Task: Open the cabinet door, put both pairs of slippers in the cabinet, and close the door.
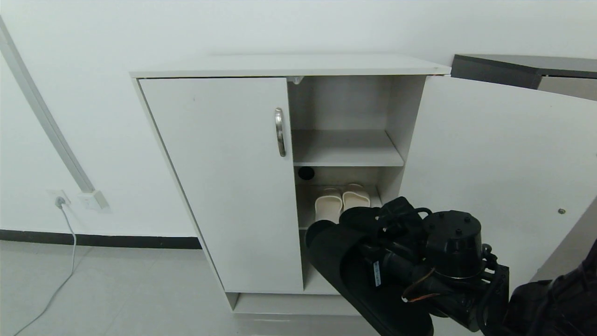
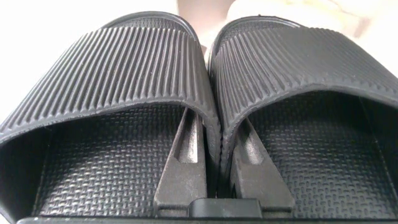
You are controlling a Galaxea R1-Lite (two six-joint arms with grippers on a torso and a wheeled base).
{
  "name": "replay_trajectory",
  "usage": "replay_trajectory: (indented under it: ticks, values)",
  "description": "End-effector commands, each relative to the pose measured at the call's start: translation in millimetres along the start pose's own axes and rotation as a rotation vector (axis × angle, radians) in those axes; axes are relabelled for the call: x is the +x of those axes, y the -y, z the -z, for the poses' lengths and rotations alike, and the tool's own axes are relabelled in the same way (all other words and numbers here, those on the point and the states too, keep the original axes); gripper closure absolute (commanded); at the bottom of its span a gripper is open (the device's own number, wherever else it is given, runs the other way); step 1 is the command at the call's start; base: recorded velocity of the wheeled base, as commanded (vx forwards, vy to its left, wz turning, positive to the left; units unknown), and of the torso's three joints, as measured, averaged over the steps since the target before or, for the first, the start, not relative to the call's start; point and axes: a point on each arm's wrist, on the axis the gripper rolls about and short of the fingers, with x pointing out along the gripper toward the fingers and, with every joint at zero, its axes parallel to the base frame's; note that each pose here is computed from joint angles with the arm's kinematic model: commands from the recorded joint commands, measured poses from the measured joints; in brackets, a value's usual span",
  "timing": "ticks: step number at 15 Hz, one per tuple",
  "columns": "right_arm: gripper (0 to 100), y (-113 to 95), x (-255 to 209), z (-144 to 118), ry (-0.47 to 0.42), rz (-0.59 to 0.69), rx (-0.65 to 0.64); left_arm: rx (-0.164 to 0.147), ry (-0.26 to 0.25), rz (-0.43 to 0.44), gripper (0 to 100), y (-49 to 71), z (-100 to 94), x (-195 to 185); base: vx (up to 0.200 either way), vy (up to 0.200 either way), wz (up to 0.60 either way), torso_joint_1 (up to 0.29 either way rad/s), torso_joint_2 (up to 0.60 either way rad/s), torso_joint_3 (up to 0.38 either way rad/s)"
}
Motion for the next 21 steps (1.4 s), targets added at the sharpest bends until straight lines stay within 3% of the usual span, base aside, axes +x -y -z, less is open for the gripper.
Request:
replay_trajectory:
  ticks: [1, 5, 6, 9, 10, 13, 19, 21]
  values:
    - [100, -5, 3, 5, -0.005, -0.01, -0.006, 0.0, 0.0, -0.001, 100, 0.0, 0.1, 0, 0.0, 0.0, 0.0, 0.0, 0.0, 0.0]
    - [100, -15, 16, -1, 0.036, 0.037, -0.03, 0.0, 0.001, -0.001, 100, 0.0, -0.3, 0, 0.0, 0.0, 0.0, 0.0, 0.0, 0.0]
    - [100, -23, 24, -11, 0.013, 0.138, -0.018, 0.0, 0.001, -0.001, 100, 0.0, -0.3, 0, 0.0, 0.0, 0.0, 0.0, 0.0, 0.0]
    - [100, -41, 40, -24, -0.112, 0.267, 0.075, 0.0, 0.0, -0.001, 100, 0.0, 0.1, 0, 0.0, 0.0, 0.0, 0.0, 0.0, 0.0]
    - [100, -46, 46, -27, -0.119, 0.315, 0.101, 0.0, 0.0, -0.001, 100, 0.0, 0.1, 0, 0.0, 0.0, 0.0, 0.0, 0.0, 0.0]
    - [100, -57, 59, -47, -0.063, 0.449, 0.13, 0.0, 0.0, -0.001, 100, 0.0, 0.1, 0, 0.0, 0.0, 0.0, 0.0, 0.0, 0.0]
    - [100, -58, 54, -96, -0.006, 0.451, 0.155, 0.0, 0.0, -0.001, 100, 0.0, 0.1, 0, 0.0, 0.0, 0.0, 0.0, 0.0, 0.0]
    - [100, -46, 59, -109, 0.018, 0.478, 0.125, 0.0, 0.001, -0.001, 100, 0.0, -0.3, 0, 0.0, 0.0, 0.0, 0.0, 0.0, 0.0]
